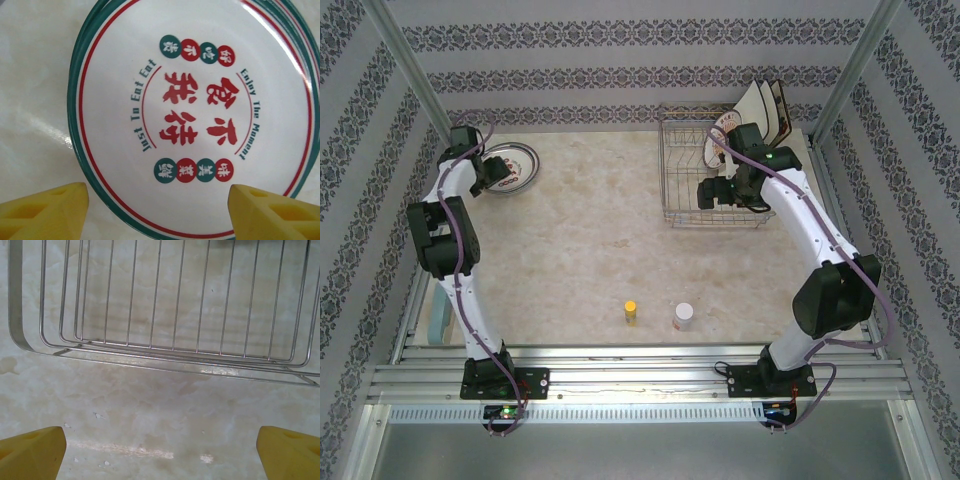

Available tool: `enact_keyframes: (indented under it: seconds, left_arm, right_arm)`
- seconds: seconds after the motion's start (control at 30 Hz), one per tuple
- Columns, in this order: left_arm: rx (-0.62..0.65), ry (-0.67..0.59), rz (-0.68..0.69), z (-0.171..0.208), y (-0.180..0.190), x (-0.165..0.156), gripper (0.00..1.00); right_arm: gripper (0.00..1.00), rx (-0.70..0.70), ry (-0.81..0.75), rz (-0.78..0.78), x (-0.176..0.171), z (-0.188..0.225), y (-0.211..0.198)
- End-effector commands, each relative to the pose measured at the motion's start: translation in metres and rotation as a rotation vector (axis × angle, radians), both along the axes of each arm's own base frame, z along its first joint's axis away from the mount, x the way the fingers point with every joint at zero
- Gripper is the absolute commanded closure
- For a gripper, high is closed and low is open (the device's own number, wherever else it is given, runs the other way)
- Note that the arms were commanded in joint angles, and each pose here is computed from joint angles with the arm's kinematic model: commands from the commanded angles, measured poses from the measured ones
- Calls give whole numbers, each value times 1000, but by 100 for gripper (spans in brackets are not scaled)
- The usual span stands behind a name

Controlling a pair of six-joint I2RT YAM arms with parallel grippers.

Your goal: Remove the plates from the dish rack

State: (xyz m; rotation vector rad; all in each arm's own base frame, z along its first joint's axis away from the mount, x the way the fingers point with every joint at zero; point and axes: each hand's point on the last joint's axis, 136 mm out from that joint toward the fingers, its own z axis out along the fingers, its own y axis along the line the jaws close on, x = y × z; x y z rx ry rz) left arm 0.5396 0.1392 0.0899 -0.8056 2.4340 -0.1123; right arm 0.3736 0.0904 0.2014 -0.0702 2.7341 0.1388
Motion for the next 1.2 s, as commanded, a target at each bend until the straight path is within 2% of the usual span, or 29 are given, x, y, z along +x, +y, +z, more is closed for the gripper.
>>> enact_keyframes:
  seconds: [0.0,0.13,0.27,0.4,0.63,0.8,0.97,1.17]
  left_arm:
    - [91,74,-70,2,-3,-7,19]
    - [184,45,-128,40,-18,-12,0]
    - [250,1,-201,89,-39,-25,0]
    - [204,3,-328,123,-75,-48,0]
    - [148,72,-534,130,-144,-96,0]
    - [133,104,-600,127,-174,-118,0]
    - [149,115,-639,125,-190,-129,0]
    - [162,134,-649,118,-189,-130,0]
  right_arm:
    - [2,10,-26,-4,1,7,-4]
    - [2,-6,-50,-11,17,15,-8]
    - [2,-42,-86,-21,41,28,-13]
    - [2,-74,-142,-44,68,43,-18]
    - [2,-155,-178,-80,118,41,-29]
    - [2,-199,-194,-96,151,34,-33]
    - [2,-235,-210,-118,178,22,-40]
    - [2,-248,-222,-144,201,6,-47]
